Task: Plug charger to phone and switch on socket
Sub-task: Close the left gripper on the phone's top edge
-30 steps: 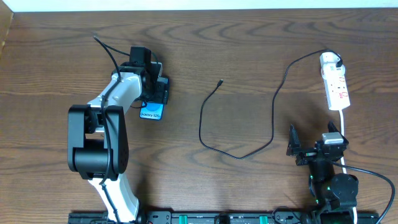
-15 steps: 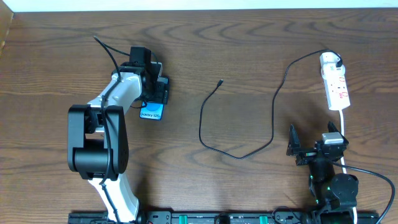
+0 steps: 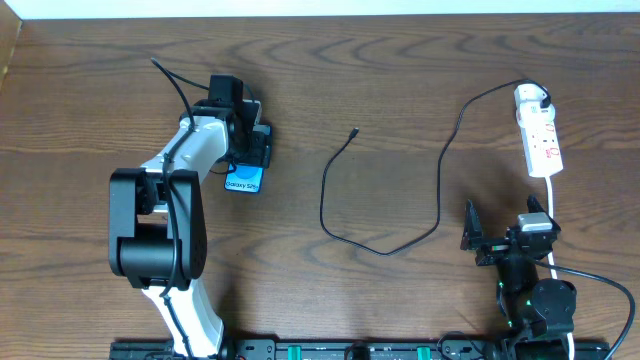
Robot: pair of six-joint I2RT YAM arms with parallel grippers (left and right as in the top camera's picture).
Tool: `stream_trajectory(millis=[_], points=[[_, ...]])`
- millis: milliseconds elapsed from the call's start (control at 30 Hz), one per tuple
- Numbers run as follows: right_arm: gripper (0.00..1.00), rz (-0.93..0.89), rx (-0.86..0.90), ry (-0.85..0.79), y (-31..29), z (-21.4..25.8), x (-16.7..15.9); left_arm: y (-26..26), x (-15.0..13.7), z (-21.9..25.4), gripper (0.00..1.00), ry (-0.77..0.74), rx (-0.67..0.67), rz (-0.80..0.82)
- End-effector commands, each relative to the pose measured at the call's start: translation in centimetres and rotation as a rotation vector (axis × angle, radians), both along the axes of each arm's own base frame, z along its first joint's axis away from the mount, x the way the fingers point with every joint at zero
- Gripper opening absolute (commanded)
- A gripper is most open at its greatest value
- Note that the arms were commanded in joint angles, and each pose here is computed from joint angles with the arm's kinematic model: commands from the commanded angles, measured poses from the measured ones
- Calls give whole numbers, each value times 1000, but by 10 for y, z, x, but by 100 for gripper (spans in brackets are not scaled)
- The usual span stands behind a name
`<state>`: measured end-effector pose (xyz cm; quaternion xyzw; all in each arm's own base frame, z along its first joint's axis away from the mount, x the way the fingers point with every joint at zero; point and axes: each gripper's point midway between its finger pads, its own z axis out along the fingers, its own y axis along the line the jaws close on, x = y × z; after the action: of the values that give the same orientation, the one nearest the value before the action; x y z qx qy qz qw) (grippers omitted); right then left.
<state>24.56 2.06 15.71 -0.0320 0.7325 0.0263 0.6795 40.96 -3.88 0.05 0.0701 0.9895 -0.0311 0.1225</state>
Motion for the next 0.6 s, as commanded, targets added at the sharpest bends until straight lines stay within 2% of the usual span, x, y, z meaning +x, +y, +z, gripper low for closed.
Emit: stream_trajectory(millis=[0,567], points=[[99,-8,11,0,-2,-1,0,-7,-4,-14,79,34,-20,-15],[99,-8,11,0,-2,-1,0,-7,-9,-15,79,59,-23,0]])
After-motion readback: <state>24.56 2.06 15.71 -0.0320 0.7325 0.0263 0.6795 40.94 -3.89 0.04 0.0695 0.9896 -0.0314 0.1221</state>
